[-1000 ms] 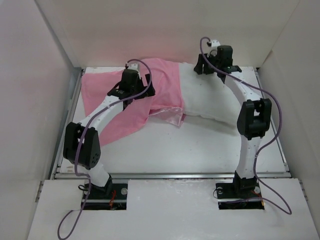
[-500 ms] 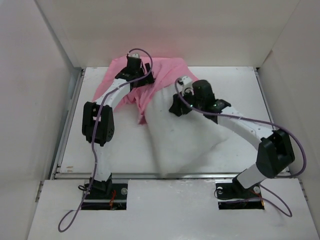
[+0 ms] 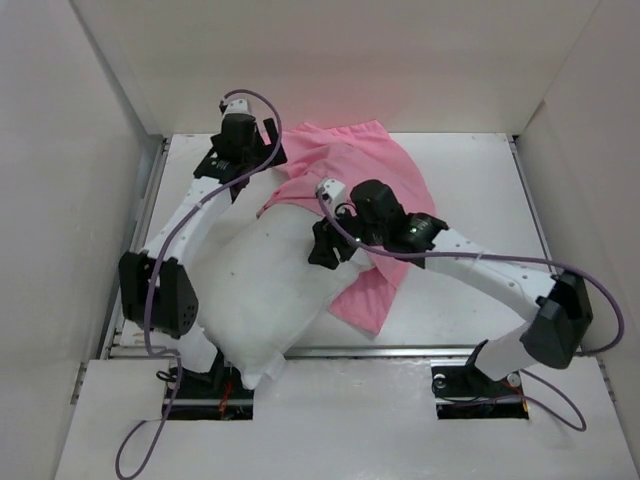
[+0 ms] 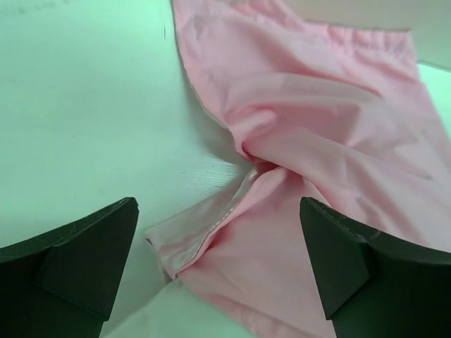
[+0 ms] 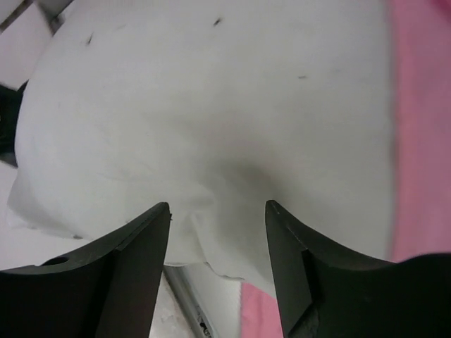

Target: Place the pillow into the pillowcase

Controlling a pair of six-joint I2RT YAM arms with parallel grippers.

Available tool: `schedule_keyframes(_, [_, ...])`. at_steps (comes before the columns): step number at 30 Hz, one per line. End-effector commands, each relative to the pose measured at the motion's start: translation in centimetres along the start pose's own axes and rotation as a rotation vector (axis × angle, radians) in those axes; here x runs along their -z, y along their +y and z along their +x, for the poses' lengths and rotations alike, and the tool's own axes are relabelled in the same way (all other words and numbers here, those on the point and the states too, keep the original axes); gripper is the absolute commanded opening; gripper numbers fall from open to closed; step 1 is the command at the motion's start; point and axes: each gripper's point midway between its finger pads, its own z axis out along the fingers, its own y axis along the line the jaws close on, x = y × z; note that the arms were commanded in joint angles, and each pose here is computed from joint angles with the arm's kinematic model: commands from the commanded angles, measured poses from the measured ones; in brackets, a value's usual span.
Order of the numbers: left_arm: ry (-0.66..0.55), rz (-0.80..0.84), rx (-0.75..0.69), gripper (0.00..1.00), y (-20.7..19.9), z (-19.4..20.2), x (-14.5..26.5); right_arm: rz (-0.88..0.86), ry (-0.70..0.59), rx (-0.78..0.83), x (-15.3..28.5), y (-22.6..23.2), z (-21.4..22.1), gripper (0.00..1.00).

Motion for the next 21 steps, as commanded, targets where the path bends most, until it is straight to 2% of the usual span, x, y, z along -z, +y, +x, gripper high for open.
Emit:
schedule_keyframes(1, [-0.098,0.02,-0.028,1.0,0.1,-1.7,4.2,0.242,-0.145,0.009,5.0,-2.4,-3.6,0.62])
schedule_keyframes(4, [-0.122,0.112,-0.092,1.0,-2.4,-1.1,7.9,0.377,-0.175,-0.098,8.3,-5.3,-2.6,0.65])
schedule_keyframes(8, [-0.062,0.265,-0.214,1.0,-7.1,4.0,12.0,0.556,-0.125,-0.264,11.6,-10.1,2.8,0.65])
schedule_keyframes(11, [0.056,0.351,-0.32,1.0,-10.0,10.4,14.4,0.653,-0.077,-0.34,13.5,-12.0,6.1,0.65])
schedule_keyframes(12, [0.092,0.352,-0.347,1.0,-10.3,12.1,15.0,0.66,-0.037,-0.361,13.2,-12.2,7.8,0.65])
schedule_keyframes(13, [0.168,0.345,-0.41,1.0,-10.4,15.5,16.1,0.66,-0.042,-0.376,13.3,-12.0,8.2,0.65])
schedule_keyframes(16, [0.23,0.25,-0.457,1.0,-9.3,18.9,17.2,0.56,-0.027,-0.383,12.3,-10.6,9.2,0.65])
schedule_keyframes(17, [0.256,0.21,-0.514,1.0,-8.4,20.5,18.2,0.546,-0.033,-0.399,12.0,-10.4,9.2,0.65])
schedule_keyframes(21, [0.298,0.115,-0.545,1.0,-6.7,22.9,19.4,0.523,-0.027,-0.424,11.1,-10.4,10.0,0.65])
